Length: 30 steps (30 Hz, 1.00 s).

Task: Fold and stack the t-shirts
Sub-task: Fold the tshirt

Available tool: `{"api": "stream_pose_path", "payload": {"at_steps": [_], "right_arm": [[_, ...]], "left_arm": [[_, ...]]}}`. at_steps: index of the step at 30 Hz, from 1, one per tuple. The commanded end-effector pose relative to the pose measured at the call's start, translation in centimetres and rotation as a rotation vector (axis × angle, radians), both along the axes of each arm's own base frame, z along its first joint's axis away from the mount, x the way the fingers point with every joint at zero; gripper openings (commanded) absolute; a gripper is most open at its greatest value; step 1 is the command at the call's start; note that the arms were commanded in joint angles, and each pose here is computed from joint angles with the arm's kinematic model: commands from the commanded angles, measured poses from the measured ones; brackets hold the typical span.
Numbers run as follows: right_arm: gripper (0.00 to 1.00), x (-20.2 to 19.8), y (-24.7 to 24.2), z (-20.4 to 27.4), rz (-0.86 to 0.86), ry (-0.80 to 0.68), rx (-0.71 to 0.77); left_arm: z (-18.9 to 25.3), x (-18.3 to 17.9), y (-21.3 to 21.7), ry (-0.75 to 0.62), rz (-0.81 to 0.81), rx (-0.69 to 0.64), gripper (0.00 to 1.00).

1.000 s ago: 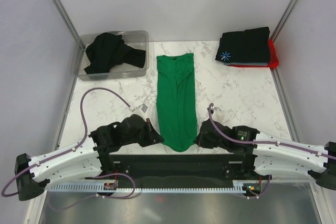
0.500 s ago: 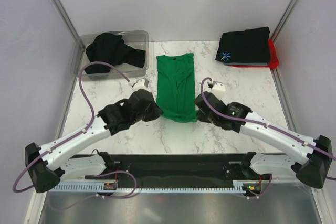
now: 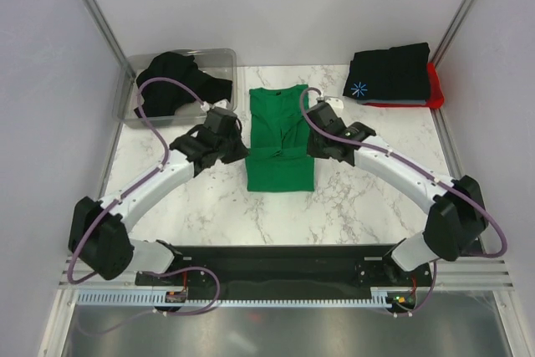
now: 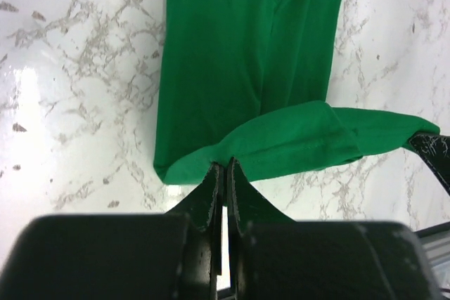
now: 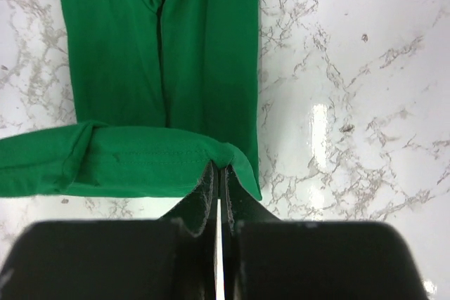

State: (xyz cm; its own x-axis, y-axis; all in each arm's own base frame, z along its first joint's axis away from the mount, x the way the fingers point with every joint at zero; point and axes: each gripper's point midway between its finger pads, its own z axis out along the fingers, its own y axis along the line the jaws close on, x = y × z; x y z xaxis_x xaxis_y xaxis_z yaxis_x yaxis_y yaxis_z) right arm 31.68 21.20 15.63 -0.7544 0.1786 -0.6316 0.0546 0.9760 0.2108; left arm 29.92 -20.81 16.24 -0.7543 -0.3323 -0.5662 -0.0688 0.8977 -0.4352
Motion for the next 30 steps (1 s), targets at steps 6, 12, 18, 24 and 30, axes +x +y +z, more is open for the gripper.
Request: {"api": "stream_pose_path", "payload": {"at_steps": [6,12,18,24,30], "right_arm": [[0.0,4.6,1.0,-0.4,0.043,-0.018,0.016],[0.0,7.0,0.9,-2.4,0.044,0.016,0.002],[0.26,10.4,1.0,-3.7,0.029,0.044,0.011],[0.66,18.3,0.2,0.0,0.018,0.024,0.047],[0.66,15.3,-1.3,3.9,0.041,-0.018,0.071]], "left_arm": [[-1.1,5.6,-0.9,-0.02,-0.068,-0.007,0.02],[-2.2,8.2,-1.2,0.002,-0.091,-0.03,0.02],[-5.1,11.3,-2.1,0.107,-0.13,-0.06,0.11],[-4.4,15.5,-1.6,0.249,-0.1,-0.14,0.51],[3.0,13.7,-0.8,0.138,-0.081,-0.158,0.56]]}}
